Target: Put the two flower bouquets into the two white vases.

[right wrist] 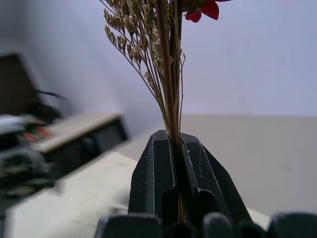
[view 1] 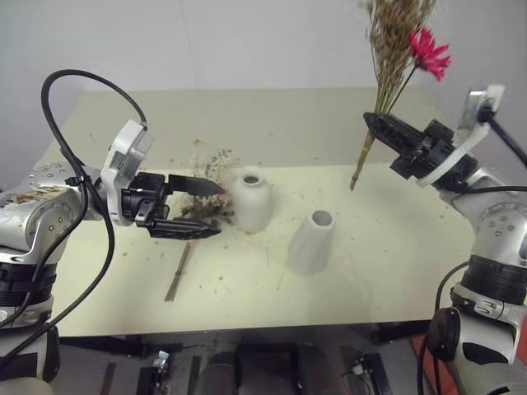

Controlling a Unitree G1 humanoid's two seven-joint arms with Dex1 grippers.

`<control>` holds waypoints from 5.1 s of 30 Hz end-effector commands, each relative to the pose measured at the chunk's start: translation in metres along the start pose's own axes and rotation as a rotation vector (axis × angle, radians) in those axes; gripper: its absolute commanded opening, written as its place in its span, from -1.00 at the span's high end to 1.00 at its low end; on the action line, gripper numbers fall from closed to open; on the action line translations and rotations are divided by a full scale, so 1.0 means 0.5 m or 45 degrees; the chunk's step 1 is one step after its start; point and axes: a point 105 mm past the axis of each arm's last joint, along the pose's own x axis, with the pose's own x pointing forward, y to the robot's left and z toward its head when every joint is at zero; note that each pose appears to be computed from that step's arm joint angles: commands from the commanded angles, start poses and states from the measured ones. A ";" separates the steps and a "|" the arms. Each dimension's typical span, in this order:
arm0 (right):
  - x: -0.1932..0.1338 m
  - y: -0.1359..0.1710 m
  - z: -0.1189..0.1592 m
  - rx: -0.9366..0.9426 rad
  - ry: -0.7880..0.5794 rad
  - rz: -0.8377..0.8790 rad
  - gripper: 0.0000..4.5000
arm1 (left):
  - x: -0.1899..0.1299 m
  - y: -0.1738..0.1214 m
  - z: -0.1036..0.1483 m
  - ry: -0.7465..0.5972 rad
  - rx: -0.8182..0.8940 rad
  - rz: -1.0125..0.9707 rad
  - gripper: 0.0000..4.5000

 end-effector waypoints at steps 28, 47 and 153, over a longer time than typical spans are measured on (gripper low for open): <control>-0.014 0.100 -0.127 0.011 0.212 0.304 0.99 | -0.005 -0.002 0.019 0.003 0.073 0.003 -1.00; -0.090 0.078 -0.146 -0.103 0.389 0.334 -0.98 | -0.009 -0.001 0.022 0.011 0.074 0.013 -1.00; -0.098 -0.142 -0.029 -0.544 0.613 0.352 -1.00 | 0.093 0.171 0.153 -0.671 -0.057 0.507 0.99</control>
